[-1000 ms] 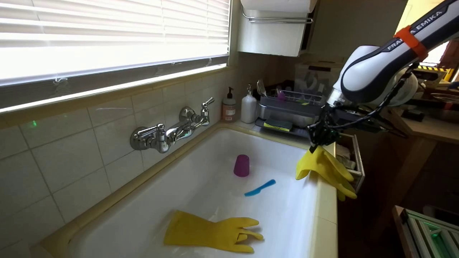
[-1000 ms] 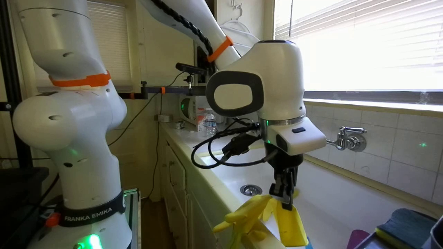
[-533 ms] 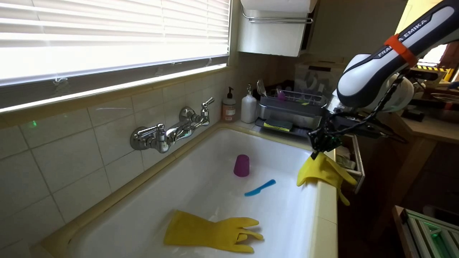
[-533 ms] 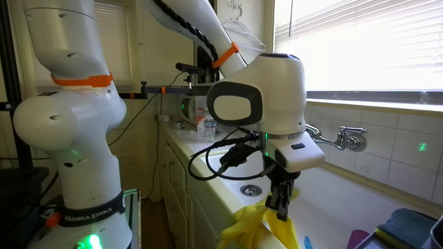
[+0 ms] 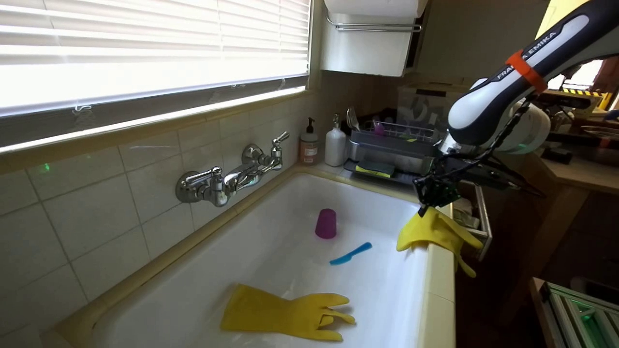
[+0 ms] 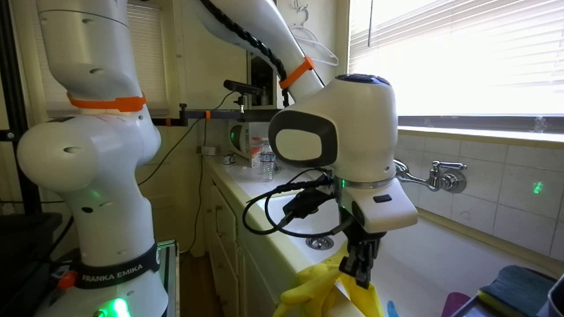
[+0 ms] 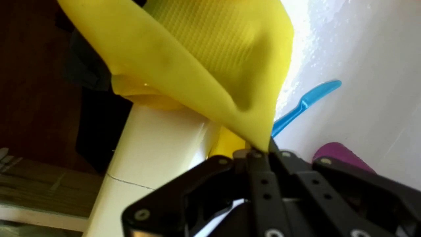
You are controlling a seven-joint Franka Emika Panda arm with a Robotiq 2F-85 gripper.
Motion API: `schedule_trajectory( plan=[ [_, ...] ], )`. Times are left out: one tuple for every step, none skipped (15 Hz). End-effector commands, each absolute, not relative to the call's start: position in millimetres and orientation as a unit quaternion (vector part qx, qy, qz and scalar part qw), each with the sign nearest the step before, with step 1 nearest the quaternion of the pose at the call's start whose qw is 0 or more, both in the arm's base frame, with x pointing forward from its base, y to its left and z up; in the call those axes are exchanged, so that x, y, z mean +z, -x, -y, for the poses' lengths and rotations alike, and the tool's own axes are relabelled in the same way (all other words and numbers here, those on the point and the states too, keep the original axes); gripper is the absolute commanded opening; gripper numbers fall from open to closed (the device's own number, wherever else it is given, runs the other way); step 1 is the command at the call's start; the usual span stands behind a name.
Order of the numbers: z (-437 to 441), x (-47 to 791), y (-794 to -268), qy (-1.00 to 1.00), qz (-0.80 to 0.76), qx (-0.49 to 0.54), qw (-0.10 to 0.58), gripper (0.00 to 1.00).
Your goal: Remove the right glove from the sink
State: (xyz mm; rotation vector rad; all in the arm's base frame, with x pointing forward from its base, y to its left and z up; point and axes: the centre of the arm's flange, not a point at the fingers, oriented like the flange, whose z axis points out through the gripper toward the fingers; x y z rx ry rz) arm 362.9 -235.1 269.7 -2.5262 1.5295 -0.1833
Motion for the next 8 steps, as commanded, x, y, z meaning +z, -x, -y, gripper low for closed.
schedule_trajectory(
  plan=[
    [247, 259, -369, 0.829, -0.546, -0.064, 0.101, 0.00],
    [248, 258, -370, 0.825, -0.551, -0.065, 0.104, 0.00],
    [249, 259, -370, 0.819, -0.558, -0.069, 0.111, 0.00],
    [251, 261, -370, 0.812, -0.567, -0.074, 0.117, 0.00],
    [253, 264, -371, 0.802, -0.578, -0.082, 0.128, 0.00],
    [255, 267, -371, 0.792, -0.588, -0.088, 0.138, 0.00],
    [256, 270, -372, 0.785, -0.595, -0.091, 0.145, 0.00],
    [257, 273, -373, 0.779, -0.601, -0.097, 0.150, 0.00]
  ],
)
